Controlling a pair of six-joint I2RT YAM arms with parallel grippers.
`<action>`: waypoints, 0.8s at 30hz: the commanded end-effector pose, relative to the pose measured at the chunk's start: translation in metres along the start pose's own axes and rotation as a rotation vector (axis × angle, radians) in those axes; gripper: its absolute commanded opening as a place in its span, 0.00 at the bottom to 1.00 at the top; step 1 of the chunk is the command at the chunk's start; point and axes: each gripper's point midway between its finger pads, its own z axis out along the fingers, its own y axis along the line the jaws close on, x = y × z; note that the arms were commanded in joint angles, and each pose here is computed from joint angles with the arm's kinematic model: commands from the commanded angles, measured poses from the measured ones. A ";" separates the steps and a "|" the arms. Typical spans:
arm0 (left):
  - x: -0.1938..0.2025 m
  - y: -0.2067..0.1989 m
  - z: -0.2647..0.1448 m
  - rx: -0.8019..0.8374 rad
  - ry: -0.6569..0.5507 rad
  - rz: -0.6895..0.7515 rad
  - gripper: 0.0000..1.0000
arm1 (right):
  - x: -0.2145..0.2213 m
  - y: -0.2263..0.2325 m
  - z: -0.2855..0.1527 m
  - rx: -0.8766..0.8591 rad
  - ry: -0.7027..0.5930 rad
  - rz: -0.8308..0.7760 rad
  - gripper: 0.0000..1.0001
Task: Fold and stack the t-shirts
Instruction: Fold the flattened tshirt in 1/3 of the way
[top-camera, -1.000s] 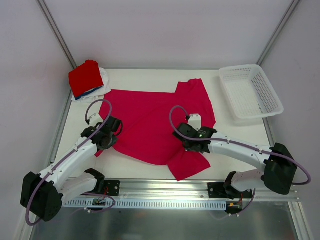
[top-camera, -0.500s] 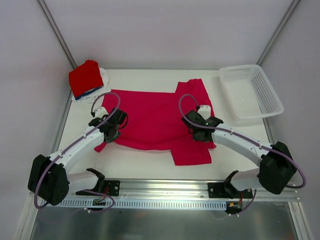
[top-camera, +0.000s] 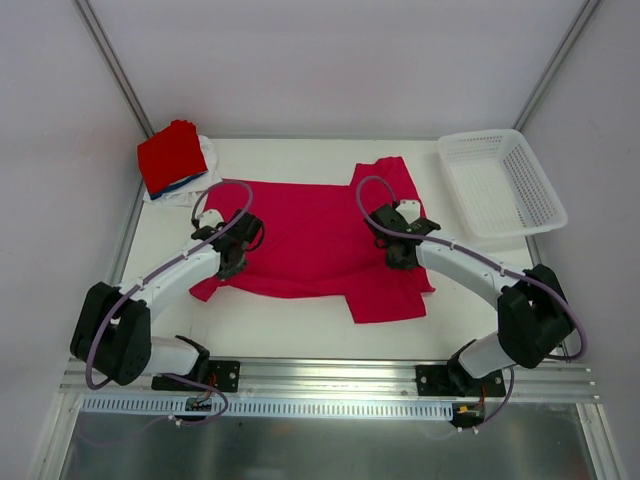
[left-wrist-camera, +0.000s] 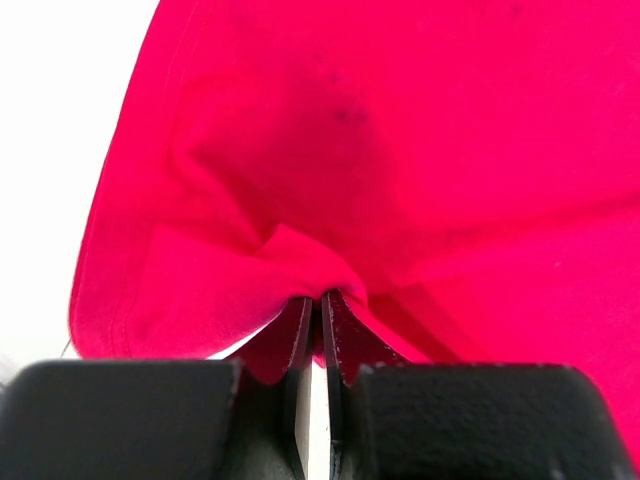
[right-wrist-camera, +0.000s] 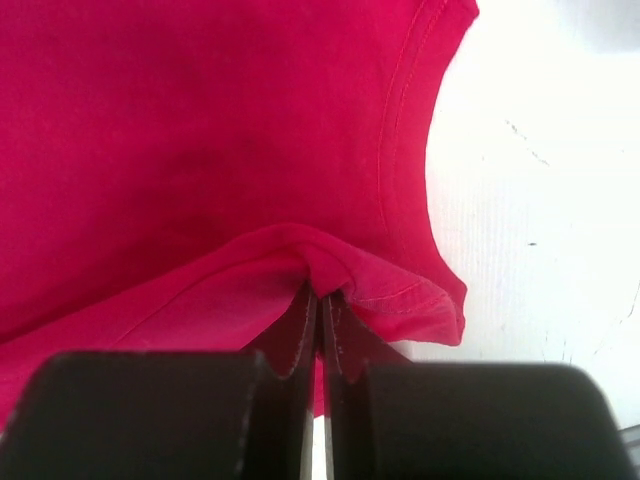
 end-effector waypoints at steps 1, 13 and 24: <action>-0.024 -0.011 -0.003 0.006 -0.074 -0.017 0.00 | -0.029 0.008 -0.004 -0.030 -0.042 0.004 0.01; -0.030 -0.007 0.016 -0.028 -0.059 -0.048 0.00 | -0.050 0.006 0.016 -0.009 -0.014 0.016 0.01; -0.031 -0.007 0.032 -0.037 -0.024 -0.069 0.03 | -0.061 -0.012 0.034 0.003 0.013 0.069 0.01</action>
